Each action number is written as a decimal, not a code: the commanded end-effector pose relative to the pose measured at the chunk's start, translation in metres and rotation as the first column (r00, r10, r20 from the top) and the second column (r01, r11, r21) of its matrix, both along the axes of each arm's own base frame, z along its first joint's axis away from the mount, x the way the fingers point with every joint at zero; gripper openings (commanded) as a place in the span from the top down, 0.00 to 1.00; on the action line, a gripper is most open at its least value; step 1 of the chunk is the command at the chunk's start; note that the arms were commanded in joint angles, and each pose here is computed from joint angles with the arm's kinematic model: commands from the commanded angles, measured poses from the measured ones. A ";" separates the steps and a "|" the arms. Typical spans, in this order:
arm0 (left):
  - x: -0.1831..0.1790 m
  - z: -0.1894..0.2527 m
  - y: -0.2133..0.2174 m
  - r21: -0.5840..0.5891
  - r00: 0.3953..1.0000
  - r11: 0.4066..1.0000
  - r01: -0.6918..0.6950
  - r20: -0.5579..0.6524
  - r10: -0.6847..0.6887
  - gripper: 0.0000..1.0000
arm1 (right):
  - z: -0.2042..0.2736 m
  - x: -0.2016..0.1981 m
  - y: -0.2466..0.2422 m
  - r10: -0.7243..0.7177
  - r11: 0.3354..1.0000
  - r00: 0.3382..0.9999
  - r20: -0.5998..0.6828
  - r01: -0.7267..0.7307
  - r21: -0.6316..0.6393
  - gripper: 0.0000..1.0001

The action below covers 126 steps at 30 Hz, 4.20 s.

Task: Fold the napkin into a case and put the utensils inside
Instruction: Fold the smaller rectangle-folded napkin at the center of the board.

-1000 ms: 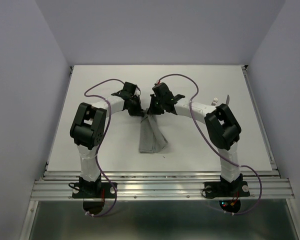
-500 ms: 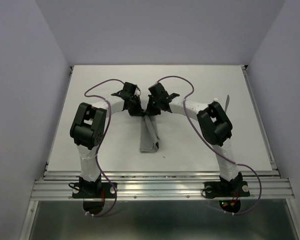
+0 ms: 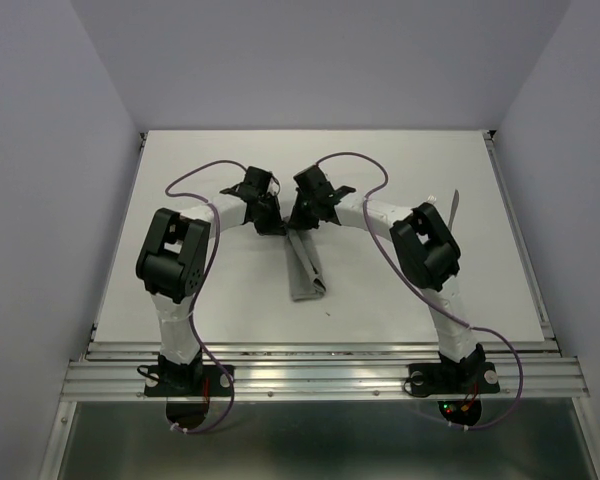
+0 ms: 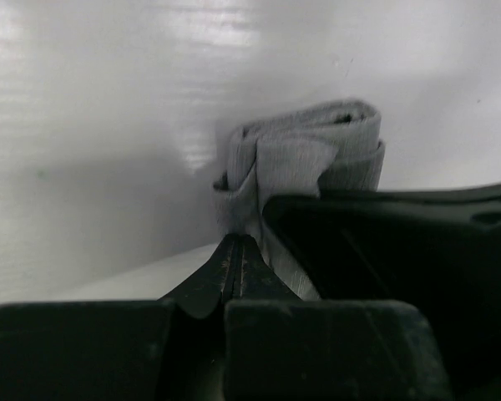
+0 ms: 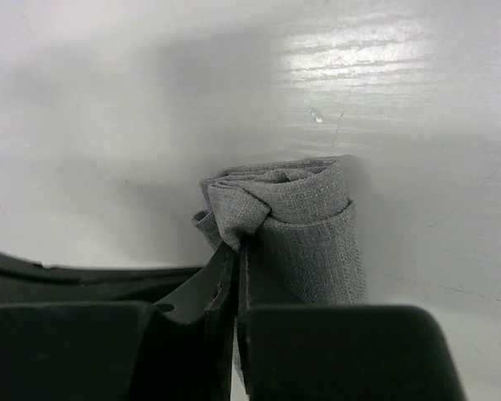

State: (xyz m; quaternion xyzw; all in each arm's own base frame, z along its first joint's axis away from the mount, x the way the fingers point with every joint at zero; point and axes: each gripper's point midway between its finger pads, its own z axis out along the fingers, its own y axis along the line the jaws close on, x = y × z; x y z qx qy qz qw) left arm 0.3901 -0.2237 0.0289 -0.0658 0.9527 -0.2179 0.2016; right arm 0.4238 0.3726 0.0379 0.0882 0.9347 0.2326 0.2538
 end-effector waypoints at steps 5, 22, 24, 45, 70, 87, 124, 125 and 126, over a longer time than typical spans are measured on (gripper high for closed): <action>-0.039 0.029 0.020 0.049 1.000 0.999 -0.016 -0.021 0.017 0.90 | -0.058 -0.002 -0.030 -0.081 0.984 0.996 -0.044 0.073 -0.163 0.99; -0.088 0.067 -0.013 -0.181 1.000 0.983 0.019 0.027 -0.014 0.05 | -0.065 -0.001 -0.032 -0.072 0.980 0.996 -0.046 0.062 -0.188 0.99; -0.089 0.064 -0.018 -0.186 1.000 0.982 0.018 0.015 -0.015 0.05 | -0.063 0.000 -0.031 -0.069 0.981 0.997 -0.044 0.059 -0.184 0.99; -0.101 0.034 -0.026 -0.121 0.998 0.992 0.026 -0.046 -0.032 0.39 | -0.062 -0.002 -0.034 -0.071 0.980 0.997 -0.043 0.061 -0.191 0.99; -0.134 -0.013 -0.007 -0.064 0.989 0.997 0.034 -0.144 -0.043 1.00 | -0.032 -0.003 -0.028 0.010 0.988 1.000 0.014 -0.008 -0.151 0.81; -0.134 -0.009 -0.019 -0.112 0.983 0.991 0.078 -0.157 -0.095 1.00 | 0.070 -0.024 -0.052 0.025 0.997 0.980 0.199 -0.010 -0.076 0.48; -0.147 0.023 -0.058 -0.278 0.985 0.961 0.014 -0.164 -0.062 0.53 | 0.040 -0.143 -0.064 0.247 0.969 0.969 0.005 -0.247 -0.015 0.91; -0.149 0.022 -0.055 -0.260 0.984 0.965 0.014 -0.170 -0.060 0.48 | 0.038 -0.144 -0.065 0.245 0.969 0.969 -0.001 -0.245 -0.018 0.90; -0.149 0.022 -0.053 -0.250 0.984 0.968 0.018 -0.168 -0.062 0.47 | 0.034 -0.148 -0.064 0.253 0.967 0.967 -0.008 -0.253 -0.023 0.91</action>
